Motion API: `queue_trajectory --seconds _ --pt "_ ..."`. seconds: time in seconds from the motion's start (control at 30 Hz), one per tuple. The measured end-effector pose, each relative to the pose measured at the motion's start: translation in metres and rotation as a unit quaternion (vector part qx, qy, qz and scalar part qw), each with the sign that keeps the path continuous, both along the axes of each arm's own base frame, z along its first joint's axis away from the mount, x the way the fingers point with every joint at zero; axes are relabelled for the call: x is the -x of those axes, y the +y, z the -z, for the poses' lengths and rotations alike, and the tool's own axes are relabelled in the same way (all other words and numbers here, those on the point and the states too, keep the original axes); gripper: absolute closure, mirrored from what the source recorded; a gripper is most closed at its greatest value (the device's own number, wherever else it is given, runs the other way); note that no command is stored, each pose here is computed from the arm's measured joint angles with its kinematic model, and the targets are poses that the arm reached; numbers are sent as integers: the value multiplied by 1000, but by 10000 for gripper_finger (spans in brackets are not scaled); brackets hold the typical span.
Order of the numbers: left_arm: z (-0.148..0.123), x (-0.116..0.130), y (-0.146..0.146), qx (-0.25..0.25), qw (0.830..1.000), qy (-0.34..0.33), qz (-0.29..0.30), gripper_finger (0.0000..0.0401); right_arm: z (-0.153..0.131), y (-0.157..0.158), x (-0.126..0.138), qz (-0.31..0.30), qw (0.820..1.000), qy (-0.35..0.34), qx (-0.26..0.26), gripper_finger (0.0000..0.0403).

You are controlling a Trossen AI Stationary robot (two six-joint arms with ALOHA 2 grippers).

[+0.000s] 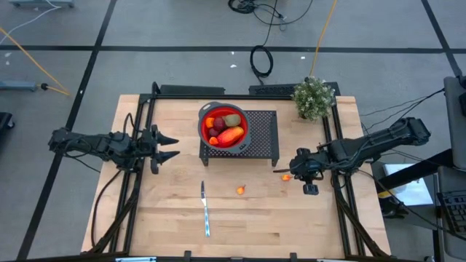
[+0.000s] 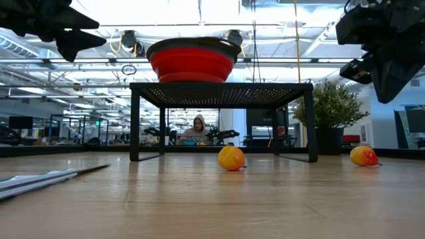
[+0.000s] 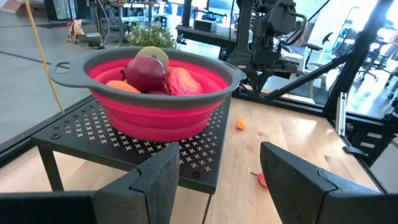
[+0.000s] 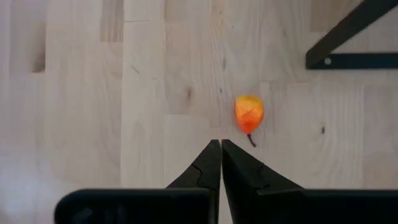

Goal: Pick & Place Fruit
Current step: Put the right peach into the strainer on the shelf

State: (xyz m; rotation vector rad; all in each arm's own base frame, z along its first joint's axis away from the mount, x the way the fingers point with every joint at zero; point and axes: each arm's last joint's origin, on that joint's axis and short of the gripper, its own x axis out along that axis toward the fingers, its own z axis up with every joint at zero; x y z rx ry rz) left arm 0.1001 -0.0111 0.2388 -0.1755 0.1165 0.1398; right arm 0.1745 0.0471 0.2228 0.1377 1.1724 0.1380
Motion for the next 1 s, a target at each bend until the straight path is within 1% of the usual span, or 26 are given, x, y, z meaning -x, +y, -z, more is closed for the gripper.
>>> queue_trajectory --seconds 0.2,0.47,0.63,0.7,0.83,1.0 --pt "0 0 0 0 1000 0 0 178 1 -1 0 36 999 13 -13 356" --pt "0 0 0 3 1000 0 -1 178 2 -1 1 75 996 22 -29 277" --pt "0 0 0 5 1000 -1 -1 178 19 -1 3 118 991 33 -46 226" --pt "0 0 0 5 1000 -1 -1 178 26 -1 3 123 991 25 -51 210" --pt "0 0 0 7 1000 -1 -1 178 38 -1 1 119 991 -4 -58 194" --pt "0 0 0 21 1000 -3 -3 178 53 -2 4 117 992 -15 -51 198"
